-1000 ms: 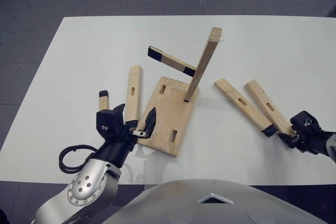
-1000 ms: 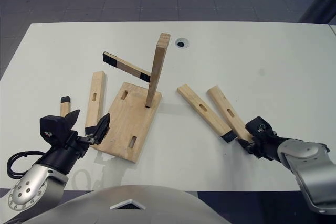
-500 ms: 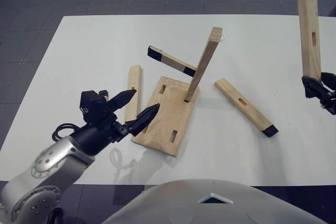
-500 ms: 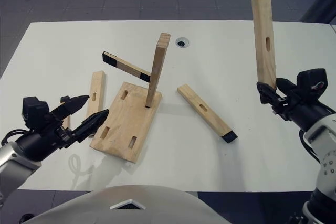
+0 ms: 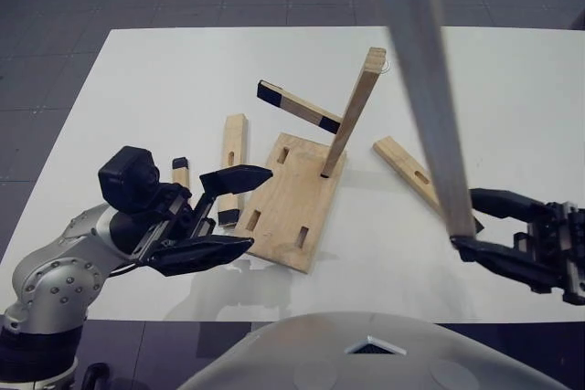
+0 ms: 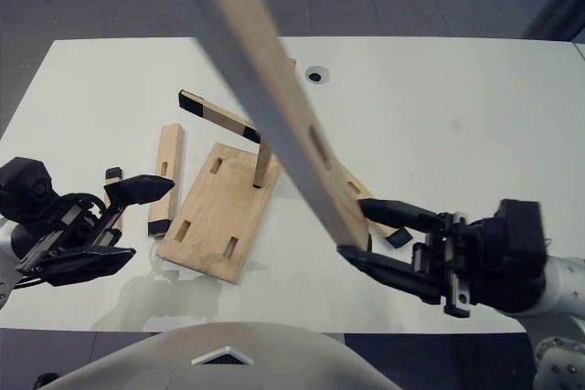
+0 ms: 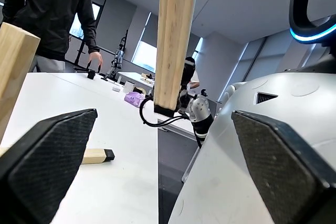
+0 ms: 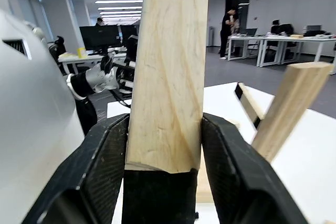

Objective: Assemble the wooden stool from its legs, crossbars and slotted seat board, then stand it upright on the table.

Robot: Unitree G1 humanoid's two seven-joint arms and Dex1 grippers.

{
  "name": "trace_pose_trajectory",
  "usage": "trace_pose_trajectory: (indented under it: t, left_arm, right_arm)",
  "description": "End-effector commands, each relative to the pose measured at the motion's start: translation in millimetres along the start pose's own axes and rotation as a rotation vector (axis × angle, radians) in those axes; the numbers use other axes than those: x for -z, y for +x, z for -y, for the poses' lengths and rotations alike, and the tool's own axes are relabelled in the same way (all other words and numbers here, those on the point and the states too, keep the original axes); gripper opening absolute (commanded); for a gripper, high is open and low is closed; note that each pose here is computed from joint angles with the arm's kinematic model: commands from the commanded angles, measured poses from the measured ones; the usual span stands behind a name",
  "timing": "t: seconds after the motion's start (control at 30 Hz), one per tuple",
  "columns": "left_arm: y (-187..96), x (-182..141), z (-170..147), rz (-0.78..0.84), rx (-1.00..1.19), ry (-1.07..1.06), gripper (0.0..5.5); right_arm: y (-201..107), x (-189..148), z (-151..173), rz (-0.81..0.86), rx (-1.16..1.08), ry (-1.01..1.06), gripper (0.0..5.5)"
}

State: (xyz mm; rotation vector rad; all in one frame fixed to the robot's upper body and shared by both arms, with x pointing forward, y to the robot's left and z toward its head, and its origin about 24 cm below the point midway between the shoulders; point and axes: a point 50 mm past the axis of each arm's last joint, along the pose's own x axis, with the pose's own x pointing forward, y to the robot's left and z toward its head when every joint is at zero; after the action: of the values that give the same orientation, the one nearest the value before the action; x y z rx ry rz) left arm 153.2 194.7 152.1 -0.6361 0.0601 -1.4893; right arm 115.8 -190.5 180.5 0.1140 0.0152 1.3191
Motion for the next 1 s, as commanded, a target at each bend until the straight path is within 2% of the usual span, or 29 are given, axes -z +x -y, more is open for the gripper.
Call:
trace_pose_trajectory:
  t: [0.03,0.33,0.73,0.97,1.0]
  left_arm:
    - [15,-3,-2,0.026,0.03,0.008,4.74]
    - [41,8,-8,0.078,0.061,0.017,4.74]
    - [44,31,-20,-0.026,-0.052,0.131,4.74]
    - [43,33,-18,-0.022,-0.057,0.171,4.74]
    - [42,33,-18,-0.024,-0.058,0.17,4.57]
  right_arm:
    - [19,12,1,-0.062,-0.062,-0.011,2.1]
    - [57,18,12,-0.096,-0.138,-0.089,2.1]
    - [77,17,12,-0.084,-0.187,-0.1,2.1]
    - [83,18,17,-0.08,-0.18,-0.09,2.1]
    - [83,18,17,-0.079,-0.18,-0.089,2.1]
